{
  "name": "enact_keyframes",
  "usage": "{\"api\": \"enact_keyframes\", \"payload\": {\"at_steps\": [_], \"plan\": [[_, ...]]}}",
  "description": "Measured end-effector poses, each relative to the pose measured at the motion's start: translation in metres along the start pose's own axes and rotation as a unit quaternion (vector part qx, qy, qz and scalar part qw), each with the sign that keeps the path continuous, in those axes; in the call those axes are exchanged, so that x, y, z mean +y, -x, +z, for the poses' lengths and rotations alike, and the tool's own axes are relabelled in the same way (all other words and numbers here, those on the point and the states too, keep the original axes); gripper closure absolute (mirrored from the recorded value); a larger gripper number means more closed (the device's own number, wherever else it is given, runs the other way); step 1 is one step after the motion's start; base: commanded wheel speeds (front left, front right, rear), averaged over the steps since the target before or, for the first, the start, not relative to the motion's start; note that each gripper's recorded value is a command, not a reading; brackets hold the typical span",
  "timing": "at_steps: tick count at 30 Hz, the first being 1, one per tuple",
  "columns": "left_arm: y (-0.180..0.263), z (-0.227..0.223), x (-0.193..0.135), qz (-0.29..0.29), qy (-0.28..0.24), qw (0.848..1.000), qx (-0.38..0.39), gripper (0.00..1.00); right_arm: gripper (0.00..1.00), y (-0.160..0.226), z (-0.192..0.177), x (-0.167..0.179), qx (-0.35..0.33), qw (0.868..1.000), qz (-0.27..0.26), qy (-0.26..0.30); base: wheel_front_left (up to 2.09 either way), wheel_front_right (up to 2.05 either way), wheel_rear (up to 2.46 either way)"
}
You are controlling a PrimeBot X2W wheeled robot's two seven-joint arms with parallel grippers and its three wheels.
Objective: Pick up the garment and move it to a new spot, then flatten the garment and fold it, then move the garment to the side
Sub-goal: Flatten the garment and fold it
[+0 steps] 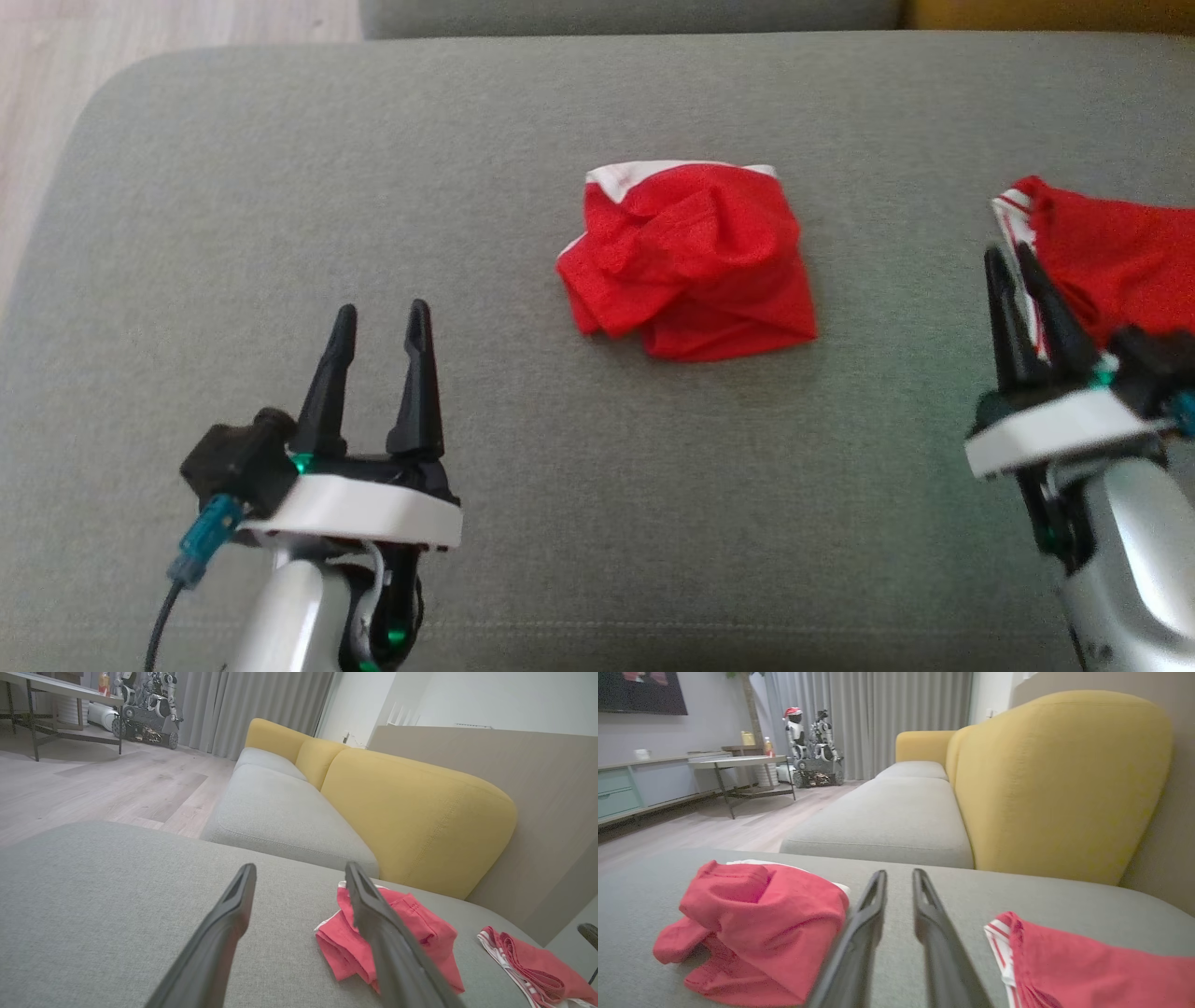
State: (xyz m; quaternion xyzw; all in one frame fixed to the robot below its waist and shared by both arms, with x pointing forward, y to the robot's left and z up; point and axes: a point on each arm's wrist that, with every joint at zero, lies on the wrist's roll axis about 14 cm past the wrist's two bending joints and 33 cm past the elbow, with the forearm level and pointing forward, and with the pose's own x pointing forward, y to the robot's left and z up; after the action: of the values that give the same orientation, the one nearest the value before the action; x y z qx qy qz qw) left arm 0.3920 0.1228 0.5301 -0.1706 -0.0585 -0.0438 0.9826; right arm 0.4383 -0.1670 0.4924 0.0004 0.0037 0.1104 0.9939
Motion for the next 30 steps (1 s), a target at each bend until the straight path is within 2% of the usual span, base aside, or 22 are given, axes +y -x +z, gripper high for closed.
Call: {"api": "enact_keyframes", "payload": {"at_steps": [7, 13, 21, 30], "plan": [[0.006, -0.005, 0.015, 0.027, -0.002, 1.000, 0.009, 0.00, 1.00, -0.049, 0.013, 0.059, -0.001, 0.994, 0.110, 0.015, 0.00, 0.00, 0.00], [0.009, 0.000, 0.033, 0.056, -0.007, 0.998, 0.005, 0.00, 1.00, -0.069, -0.028, 0.097, 0.074, 0.981, 0.178, 0.026, 0.00, 0.00, 0.00], [0.021, 0.002, 0.055, 0.097, -0.016, 0.995, 0.007, 0.00, 1.00, -0.080, -0.072, 0.133, 0.150, 0.955, 0.248, 0.056, 0.00, 0.00, 0.00], [0.024, 0.005, 0.060, 0.108, -0.015, 0.994, 0.004, 0.00, 1.00, -0.068, -0.080, 0.178, 0.166, 0.931, 0.320, 0.064, 0.00, 0.00, 0.00]]}}
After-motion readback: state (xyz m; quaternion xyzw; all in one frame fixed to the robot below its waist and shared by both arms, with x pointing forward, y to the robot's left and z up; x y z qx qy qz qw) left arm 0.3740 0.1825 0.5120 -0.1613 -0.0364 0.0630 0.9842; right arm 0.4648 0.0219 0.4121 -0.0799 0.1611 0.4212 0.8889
